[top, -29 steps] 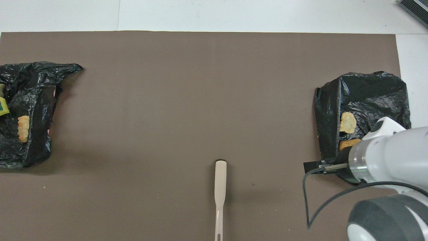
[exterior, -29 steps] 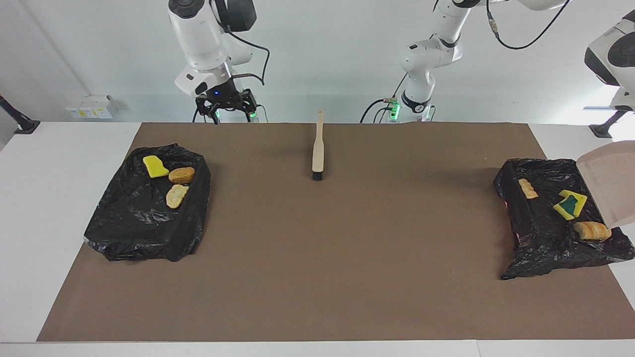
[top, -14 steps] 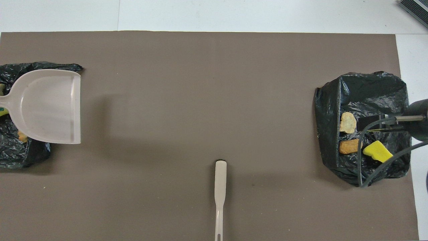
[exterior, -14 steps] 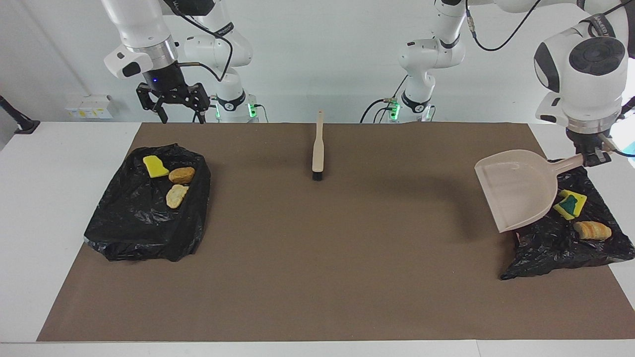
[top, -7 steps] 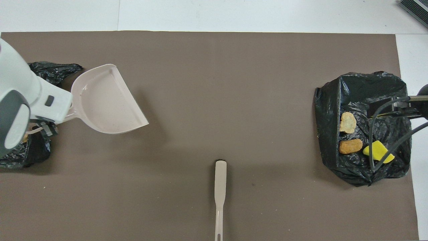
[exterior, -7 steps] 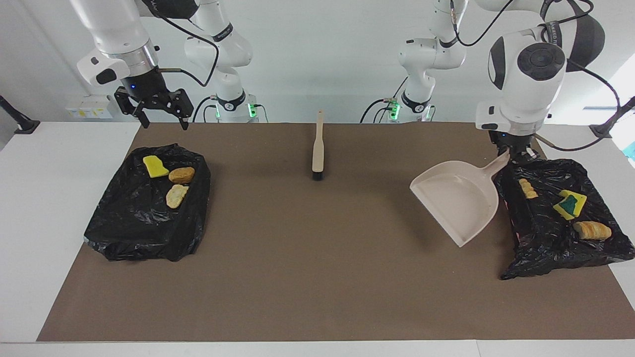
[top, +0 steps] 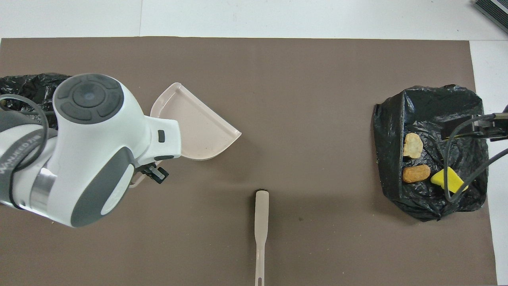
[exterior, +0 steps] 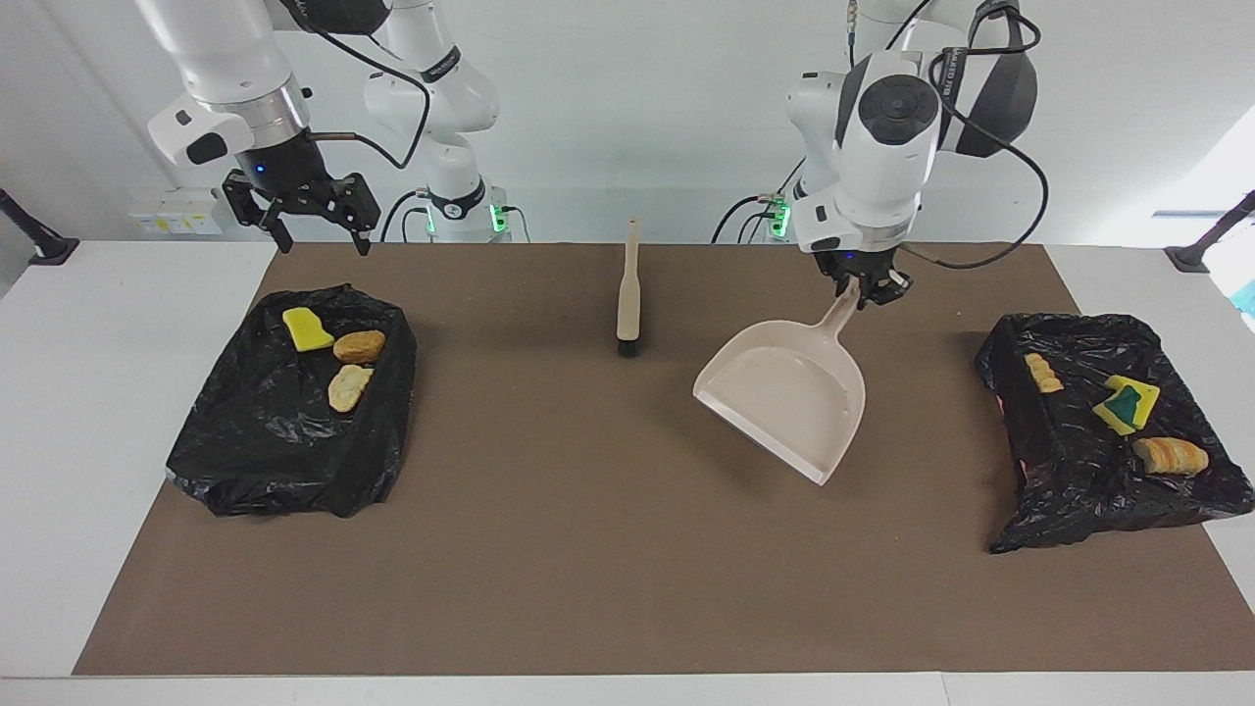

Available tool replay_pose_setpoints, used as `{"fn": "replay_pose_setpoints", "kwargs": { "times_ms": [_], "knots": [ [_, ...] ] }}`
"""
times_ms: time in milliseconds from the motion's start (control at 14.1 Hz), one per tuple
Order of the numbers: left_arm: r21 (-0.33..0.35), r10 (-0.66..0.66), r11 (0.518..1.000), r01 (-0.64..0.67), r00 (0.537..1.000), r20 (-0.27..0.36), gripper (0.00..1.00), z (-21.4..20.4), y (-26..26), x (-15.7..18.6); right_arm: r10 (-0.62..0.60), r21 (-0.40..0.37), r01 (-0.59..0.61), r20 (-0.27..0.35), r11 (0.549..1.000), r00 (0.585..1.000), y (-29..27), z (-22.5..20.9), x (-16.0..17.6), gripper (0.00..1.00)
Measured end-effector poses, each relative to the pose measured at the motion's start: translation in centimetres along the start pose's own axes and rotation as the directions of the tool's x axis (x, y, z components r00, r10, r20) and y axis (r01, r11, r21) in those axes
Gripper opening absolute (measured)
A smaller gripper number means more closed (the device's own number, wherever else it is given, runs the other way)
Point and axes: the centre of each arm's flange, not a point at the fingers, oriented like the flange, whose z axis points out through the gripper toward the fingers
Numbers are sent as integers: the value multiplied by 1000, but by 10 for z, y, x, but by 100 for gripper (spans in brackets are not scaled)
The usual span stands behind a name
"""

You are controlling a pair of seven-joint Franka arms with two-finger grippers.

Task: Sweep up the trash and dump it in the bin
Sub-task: 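Bring the empty dustpan back toward the table center with the left gripper, then lower the dustpan onto the table and open the left gripper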

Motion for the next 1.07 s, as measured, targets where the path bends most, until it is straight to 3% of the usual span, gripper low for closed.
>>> {"fn": "replay_pose_setpoints", "kwargs": {
  "times_ms": [498,782,1066],
  "knots": [
    [-127,-320,943,309,944,-77,32,53,116,82,7,6,-7,25,1000,1000,14,0,-4,100],
    [-187,-410,902,389,908,-87,32,75,147,122,-8,7,8,44,1000,999,7,-6,-16,100],
    [-204,-482,864,460,873,-75,32,105,176,147,-6,8,6,42,1000,999,8,-7,-18,100]
  ]
}}
